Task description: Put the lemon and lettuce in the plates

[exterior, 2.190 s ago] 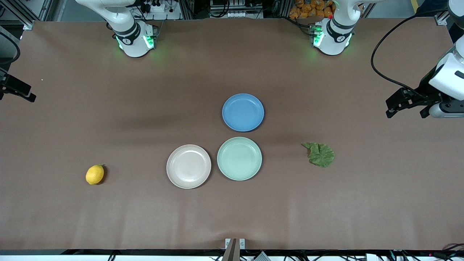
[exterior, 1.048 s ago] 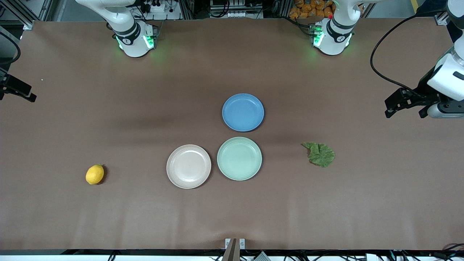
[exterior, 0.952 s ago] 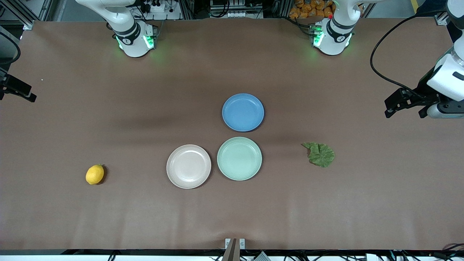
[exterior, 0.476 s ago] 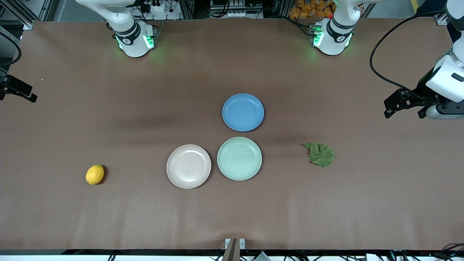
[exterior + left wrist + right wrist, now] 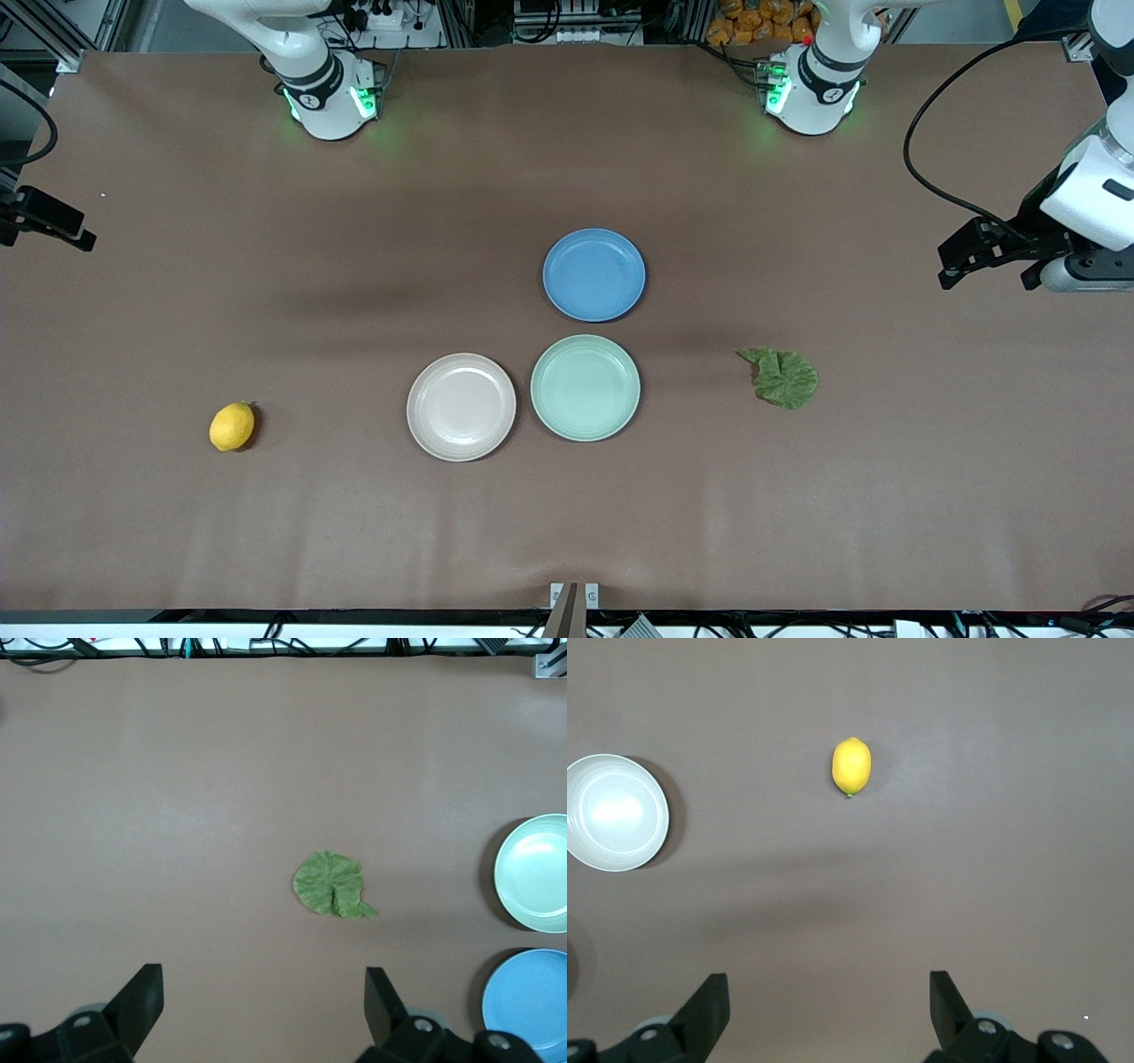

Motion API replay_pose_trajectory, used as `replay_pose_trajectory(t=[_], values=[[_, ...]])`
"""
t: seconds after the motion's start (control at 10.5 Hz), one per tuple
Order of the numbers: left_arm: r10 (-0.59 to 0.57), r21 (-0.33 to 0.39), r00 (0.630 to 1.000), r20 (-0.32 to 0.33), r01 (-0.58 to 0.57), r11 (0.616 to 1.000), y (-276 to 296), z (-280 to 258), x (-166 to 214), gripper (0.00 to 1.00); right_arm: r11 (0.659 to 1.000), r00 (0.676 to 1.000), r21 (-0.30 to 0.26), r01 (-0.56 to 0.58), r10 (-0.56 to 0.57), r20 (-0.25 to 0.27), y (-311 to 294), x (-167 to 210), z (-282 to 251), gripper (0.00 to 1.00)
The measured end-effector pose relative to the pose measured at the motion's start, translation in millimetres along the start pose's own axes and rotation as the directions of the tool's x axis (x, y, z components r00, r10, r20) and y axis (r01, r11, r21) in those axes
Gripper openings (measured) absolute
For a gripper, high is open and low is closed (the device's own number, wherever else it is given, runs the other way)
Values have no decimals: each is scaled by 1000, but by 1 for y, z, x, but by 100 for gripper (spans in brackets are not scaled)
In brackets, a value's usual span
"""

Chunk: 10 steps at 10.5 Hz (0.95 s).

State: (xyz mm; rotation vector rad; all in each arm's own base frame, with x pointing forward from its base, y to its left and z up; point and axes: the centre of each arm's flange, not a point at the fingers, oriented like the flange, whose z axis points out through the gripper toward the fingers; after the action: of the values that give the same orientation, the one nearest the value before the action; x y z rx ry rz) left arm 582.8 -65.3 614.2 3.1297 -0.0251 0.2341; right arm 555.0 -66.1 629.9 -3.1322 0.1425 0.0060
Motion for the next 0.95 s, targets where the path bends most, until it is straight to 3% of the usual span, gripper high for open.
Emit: replay_pose_trajectory(t=[0.95], values=[[5, 0, 998, 56, -5, 1000, 3, 33, 7, 100, 1000, 998, 0, 0, 0, 56, 0, -1, 14, 100]])
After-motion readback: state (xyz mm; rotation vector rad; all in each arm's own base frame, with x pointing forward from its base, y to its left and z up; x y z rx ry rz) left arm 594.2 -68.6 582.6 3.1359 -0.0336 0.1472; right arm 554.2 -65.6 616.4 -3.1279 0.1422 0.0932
